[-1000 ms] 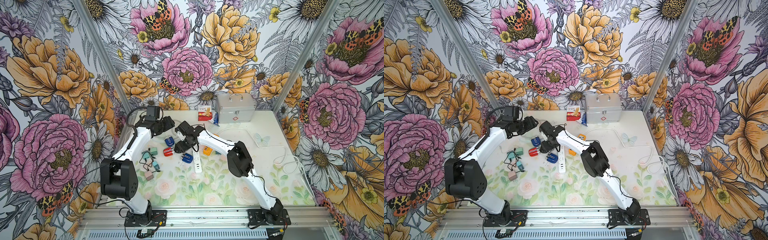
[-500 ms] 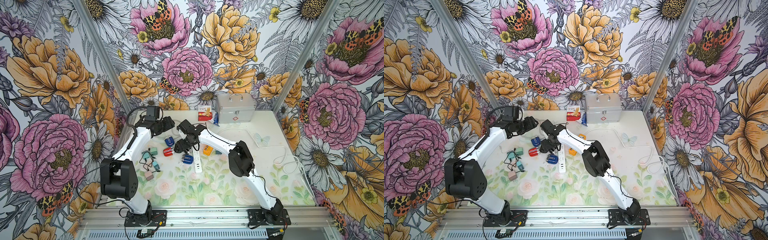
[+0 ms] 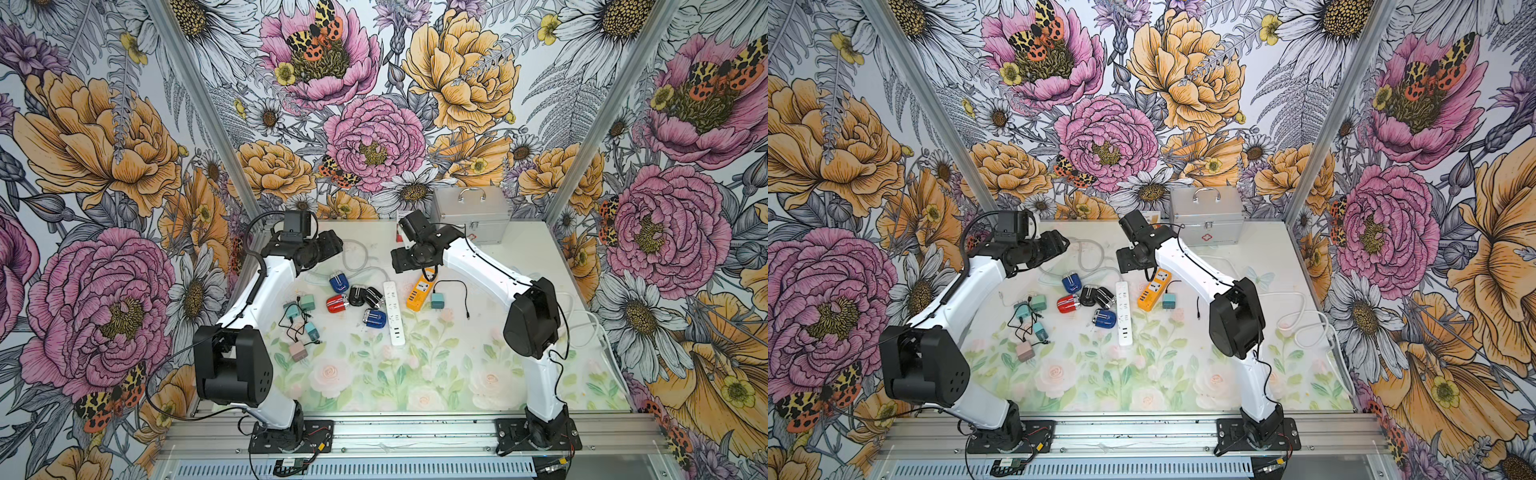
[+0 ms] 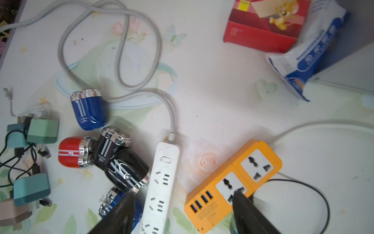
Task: Unplug the electric shaver
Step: Place the electric shaver at the center of the board, then pick up the plug from the center of the board.
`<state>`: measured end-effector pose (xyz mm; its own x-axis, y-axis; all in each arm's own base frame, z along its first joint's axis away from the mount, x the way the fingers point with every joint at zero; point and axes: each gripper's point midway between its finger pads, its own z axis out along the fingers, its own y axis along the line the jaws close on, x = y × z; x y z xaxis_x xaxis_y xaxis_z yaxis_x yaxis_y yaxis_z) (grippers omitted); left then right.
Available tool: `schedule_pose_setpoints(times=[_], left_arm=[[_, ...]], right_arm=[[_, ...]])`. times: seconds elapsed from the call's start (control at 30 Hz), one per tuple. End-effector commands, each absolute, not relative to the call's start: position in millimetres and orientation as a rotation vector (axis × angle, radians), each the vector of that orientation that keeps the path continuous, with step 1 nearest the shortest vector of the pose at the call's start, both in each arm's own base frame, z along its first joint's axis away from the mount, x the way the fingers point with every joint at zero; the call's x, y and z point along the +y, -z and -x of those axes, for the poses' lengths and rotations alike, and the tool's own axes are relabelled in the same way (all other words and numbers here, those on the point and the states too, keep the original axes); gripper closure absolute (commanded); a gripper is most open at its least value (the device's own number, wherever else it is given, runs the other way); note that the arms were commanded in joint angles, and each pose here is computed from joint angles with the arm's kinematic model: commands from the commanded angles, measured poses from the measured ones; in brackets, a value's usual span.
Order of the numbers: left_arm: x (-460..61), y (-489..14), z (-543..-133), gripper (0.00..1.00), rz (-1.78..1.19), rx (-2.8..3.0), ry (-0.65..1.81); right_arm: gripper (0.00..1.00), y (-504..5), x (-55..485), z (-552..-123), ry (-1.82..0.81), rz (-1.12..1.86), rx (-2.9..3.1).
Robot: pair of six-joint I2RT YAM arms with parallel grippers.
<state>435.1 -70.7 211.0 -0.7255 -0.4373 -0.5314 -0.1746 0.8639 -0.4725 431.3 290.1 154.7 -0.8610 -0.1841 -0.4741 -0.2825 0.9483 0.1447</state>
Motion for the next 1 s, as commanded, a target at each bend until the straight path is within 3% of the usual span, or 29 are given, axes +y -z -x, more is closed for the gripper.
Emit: schedule_pose_setpoints(times=[0.0,0.47,0.97], left_arm=[[-66,-216,-432,0.28,0.422,2.359,0.528],[-66,-203,-448,0.28,0.408,2.407,0.596],[-59,-197,-446,0.27,0.424,2.429,0.560]], right_arm=[[0.23,-132,254,-421,-0.184,0.190,2.729],[0.24,-75,215,-394,-0.081,0.000,2.895],[0.34,-59,199,-379,-0.063,-0.001,2.952]])
